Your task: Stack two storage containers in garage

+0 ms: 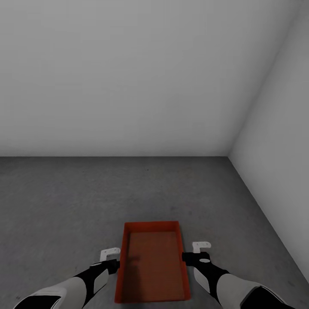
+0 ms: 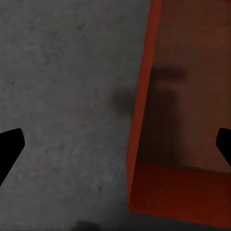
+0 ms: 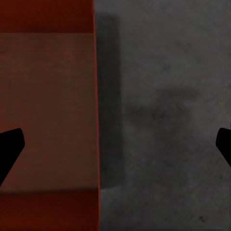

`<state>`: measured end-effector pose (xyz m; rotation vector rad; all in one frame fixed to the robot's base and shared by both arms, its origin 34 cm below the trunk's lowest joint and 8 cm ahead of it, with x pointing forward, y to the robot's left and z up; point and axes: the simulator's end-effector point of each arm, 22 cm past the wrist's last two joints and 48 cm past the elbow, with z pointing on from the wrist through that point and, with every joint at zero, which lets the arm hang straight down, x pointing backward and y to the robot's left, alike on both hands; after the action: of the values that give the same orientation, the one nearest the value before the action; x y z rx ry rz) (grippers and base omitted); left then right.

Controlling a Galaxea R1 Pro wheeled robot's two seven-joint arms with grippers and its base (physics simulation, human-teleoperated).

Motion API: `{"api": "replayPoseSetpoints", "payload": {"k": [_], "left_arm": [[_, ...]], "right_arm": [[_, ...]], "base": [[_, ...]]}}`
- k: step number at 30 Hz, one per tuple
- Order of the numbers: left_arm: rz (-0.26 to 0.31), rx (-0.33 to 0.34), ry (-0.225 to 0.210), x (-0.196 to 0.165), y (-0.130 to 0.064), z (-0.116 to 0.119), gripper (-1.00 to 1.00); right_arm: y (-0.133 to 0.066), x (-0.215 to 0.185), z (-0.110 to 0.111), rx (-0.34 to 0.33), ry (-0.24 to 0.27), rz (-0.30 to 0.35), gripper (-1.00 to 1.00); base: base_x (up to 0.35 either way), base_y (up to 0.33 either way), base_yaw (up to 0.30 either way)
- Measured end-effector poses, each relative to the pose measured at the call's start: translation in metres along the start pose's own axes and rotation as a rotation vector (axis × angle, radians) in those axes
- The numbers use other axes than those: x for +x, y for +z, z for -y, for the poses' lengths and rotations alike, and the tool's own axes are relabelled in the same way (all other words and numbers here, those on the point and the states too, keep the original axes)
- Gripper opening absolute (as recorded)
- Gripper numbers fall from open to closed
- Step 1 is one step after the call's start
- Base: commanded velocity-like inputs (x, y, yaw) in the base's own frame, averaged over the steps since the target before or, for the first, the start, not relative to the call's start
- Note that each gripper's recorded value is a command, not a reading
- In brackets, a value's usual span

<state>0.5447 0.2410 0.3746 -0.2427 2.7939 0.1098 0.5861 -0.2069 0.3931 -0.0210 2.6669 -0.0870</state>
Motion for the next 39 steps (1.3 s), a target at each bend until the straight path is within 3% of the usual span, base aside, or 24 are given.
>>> {"api": "replayPoseSetpoints", "payload": {"k": [15, 19, 26, 39], "left_arm": [[-0.008, 0.001, 0.0, 0.002, 0.0, 0.001, 1.0], [-0.012, 0.004, 0.0, 0.005, 0.0, 0.002, 1.0], [-0.053, 0.001, 0.004, 0.038, 0.0, -0.001, 1.0], [-0.079, -0.004, 0.007, 0.059, -0.001, -0.005, 1.0]], "right_arm": [[-0.001, 0.027, 0.009, 0.02, -0.011, -0.046, 1.0], [-0.012, 0.094, 0.001, 0.011, -0.025, -0.132, 1.0], [-0.026, 0.155, -0.004, 0.001, -0.033, -0.21, 1.0], [-0.029, 0.167, -0.004, 0.0, -0.034, -0.226, 1.0]], "base": [[0.0, 0.0, 0.0], [0.0, 0.0, 0.0], [-0.02, 0.0, 0.0], [-0.207, 0.0, 0.0]]}}
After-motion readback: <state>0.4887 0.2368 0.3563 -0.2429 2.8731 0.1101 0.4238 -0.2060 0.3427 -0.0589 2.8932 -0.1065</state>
